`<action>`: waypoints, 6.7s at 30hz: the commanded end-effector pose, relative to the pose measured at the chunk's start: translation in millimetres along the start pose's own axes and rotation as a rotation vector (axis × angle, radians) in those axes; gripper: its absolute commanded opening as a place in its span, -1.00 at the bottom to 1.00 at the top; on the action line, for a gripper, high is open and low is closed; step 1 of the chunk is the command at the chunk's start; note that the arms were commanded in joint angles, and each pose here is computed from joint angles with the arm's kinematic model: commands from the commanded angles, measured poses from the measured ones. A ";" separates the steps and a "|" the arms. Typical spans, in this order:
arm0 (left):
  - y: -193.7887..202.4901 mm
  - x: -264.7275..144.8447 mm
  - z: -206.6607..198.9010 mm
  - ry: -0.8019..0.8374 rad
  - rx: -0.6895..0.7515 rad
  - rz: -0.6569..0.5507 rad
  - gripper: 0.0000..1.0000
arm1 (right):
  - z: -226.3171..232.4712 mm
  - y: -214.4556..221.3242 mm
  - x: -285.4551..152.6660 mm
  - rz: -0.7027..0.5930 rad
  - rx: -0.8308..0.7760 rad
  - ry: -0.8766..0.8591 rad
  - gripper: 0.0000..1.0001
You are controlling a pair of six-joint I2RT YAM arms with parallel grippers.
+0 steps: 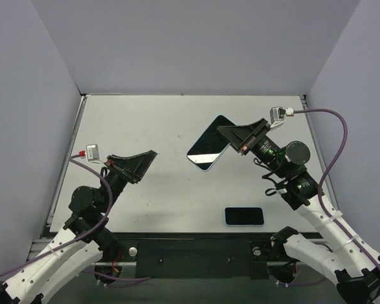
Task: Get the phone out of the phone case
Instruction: Remove the phone case from the phone.
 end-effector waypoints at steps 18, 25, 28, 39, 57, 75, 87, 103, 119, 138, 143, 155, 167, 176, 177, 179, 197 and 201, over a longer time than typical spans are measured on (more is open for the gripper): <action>60.7 46.6 -75.5 0.514 -0.185 0.385 0.33 | 25.8 -44.6 44.6 -0.294 -0.029 -0.090 -1.00; 66.7 55.4 -63.0 0.476 -0.236 0.399 0.15 | 32.3 -46.5 47.2 -0.302 -0.020 -0.115 -1.00; 68.6 59.8 -60.3 0.459 -0.242 0.406 0.16 | 34.2 -47.2 45.3 -0.310 -0.020 -0.123 -1.00; 67.3 69.9 -67.8 0.478 -0.235 0.399 0.04 | 40.7 -48.1 40.6 -0.311 -0.020 -0.140 -1.00; 64.8 70.9 -72.8 0.532 -0.225 0.363 -0.67 | 39.6 -39.7 37.6 -0.296 -0.060 -0.096 -1.00; 83.7 39.8 -107.7 0.953 0.349 0.468 -1.00 | 94.9 -24.7 41.4 -0.044 0.424 -0.334 -1.00; 66.7 70.2 -44.4 0.664 0.238 0.387 -1.00 | 141.0 -40.9 24.4 -0.050 0.486 -0.590 -1.00; 58.3 91.7 13.3 0.213 -0.139 0.365 -0.79 | 119.0 -46.3 27.5 -0.120 0.375 -0.583 -1.00; 63.6 -1.1 -66.3 0.400 0.238 0.639 0.55 | 31.6 -38.7 38.1 -0.050 0.002 -0.156 -1.00; 69.0 30.7 -107.8 0.455 -0.102 0.749 0.51 | 27.7 -37.6 35.2 -0.051 0.050 -0.142 -1.00; 78.3 35.5 -95.0 0.398 -0.103 0.770 0.51 | 30.6 -38.6 34.0 -0.057 0.057 -0.155 -1.00; 83.3 51.4 -74.7 0.313 -0.076 0.737 0.51 | 34.8 -39.8 30.4 -0.064 0.062 -0.168 -1.00; 79.3 57.2 -84.5 0.372 -0.107 0.714 0.51 | 25.3 -34.2 27.5 -0.052 0.031 -0.131 -1.00; 81.7 39.0 -87.1 0.402 -0.123 0.751 0.54 | 18.3 -36.4 33.2 -0.068 0.019 -0.111 -1.00; 80.7 39.6 -90.5 0.409 -0.119 0.748 0.54 | 18.1 -35.9 33.8 -0.067 0.025 -0.113 -1.00; 80.7 42.6 -90.7 0.400 -0.114 0.750 0.55 | 19.3 -35.2 33.2 -0.069 0.035 -0.127 -1.00; 73.1 76.8 -64.6 0.261 -0.179 0.617 0.49 | 25.1 -20.8 30.3 -0.023 -0.009 -0.129 -1.00; 72.7 85.7 -60.5 0.245 -0.205 0.601 0.16 | 26.6 -8.6 31.8 0.022 -0.030 -0.144 -1.00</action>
Point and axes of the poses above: each gripper's point midway between its finger pads, its own x axis out along the fingers, its own z axis along the line the jaws close on, y = z × x, the point moved 2 cm from there along -x, back along the fingers, and after that the axes turned 7 degrees about -x, right-handed, at the moved point
